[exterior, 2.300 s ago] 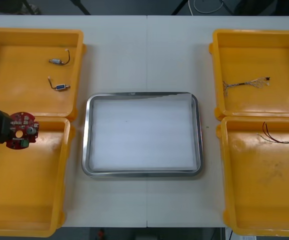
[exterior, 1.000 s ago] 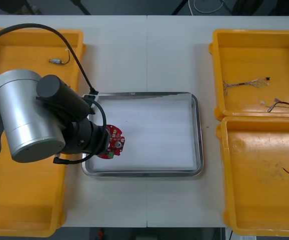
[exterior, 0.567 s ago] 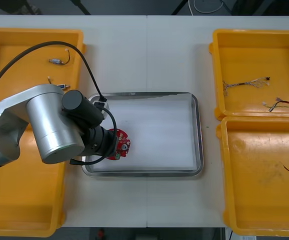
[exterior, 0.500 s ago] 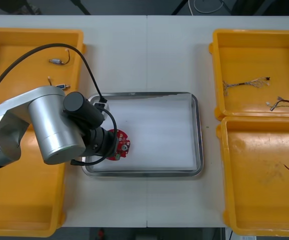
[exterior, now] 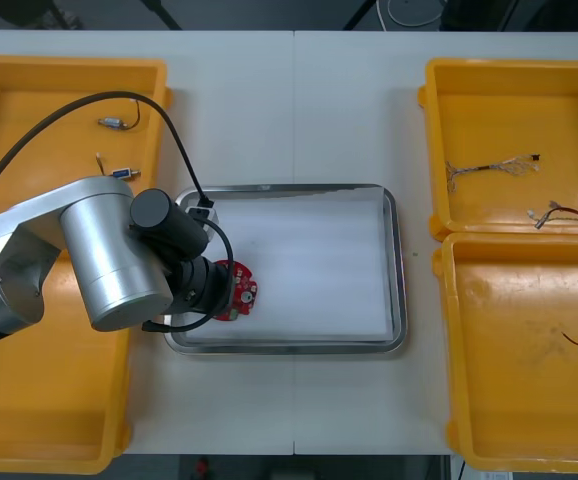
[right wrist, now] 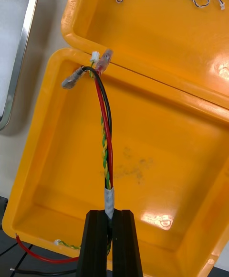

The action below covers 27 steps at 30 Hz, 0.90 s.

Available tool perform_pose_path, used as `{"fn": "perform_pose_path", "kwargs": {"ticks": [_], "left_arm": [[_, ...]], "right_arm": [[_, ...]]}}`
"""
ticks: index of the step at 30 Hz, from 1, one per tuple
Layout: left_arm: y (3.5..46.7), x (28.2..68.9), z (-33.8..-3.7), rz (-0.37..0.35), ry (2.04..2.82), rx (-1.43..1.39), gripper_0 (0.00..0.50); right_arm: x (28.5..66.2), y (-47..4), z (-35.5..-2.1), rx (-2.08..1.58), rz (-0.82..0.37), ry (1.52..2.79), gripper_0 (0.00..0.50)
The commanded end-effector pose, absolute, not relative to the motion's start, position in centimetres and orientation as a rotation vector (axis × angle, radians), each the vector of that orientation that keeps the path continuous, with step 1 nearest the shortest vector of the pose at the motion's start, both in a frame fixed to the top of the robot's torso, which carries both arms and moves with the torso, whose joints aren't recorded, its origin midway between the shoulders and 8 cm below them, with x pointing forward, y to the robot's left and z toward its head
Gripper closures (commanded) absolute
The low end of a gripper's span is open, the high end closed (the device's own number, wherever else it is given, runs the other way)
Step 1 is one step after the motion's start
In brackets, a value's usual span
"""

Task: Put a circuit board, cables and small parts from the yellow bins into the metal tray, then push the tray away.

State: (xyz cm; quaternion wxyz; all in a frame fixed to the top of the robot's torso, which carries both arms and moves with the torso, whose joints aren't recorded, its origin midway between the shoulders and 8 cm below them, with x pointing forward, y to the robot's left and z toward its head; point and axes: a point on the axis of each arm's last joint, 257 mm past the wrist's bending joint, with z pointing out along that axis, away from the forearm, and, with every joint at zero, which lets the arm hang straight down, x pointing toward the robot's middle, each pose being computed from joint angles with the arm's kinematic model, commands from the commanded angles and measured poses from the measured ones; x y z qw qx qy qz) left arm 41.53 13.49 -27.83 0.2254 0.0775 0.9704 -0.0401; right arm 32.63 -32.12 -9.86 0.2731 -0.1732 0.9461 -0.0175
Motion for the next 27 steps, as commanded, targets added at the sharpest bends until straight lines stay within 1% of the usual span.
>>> {"fn": "perform_pose_path", "kwargs": {"ticks": [1, 5, 13, 18, 20, 23, 24, 27], "left_arm": [[11.4, 42.1, -26.3, -0.16, 2.634, 0.205, 0.0], [11.1, 41.8, -25.3, -0.168, 2.624, 0.209, 0.0], [11.5, 40.7, -21.1, -0.17, 2.626, 0.175, 0.0], [13.2, 41.3, -17.4, -0.145, 2.594, 0.119, 0.0], [14.3, 42.0, -15.4, -0.131, 2.579, 0.076, 0.0], [15.9, 43.1, -13.3, -0.126, 2.564, 0.001, 0.0], [16.1, 43.3, -13.0, -0.13, 2.564, -0.015, 0.0], [18.3, 44.8, -11.4, -0.112, 2.557, -0.115, 0.0]], "right_arm": [[32.6, -30.4, -9.0, -0.626, -0.094, 2.478, 0.481], [32.6, -28.5, -8.4, -0.73, -0.097, 2.429, 0.48], [32.5, -23.0, -8.0, -1.017, -0.083, 2.33, 0.483], [32.2, -20.4, -8.3, -1.176, -0.092, 2.28, 0.482], [32.0, -19.0, -8.6, -1.255, -0.093, 2.251, 0.484], [32.0, -17.2, -9.0, -1.327, -0.094, 2.212, 0.493], [32.0, -16.9, -9.1, -1.341, -0.095, 2.204, 0.495], [32.1, -15.2, -9.6, -1.422, -0.113, 2.157, 0.499]]}}
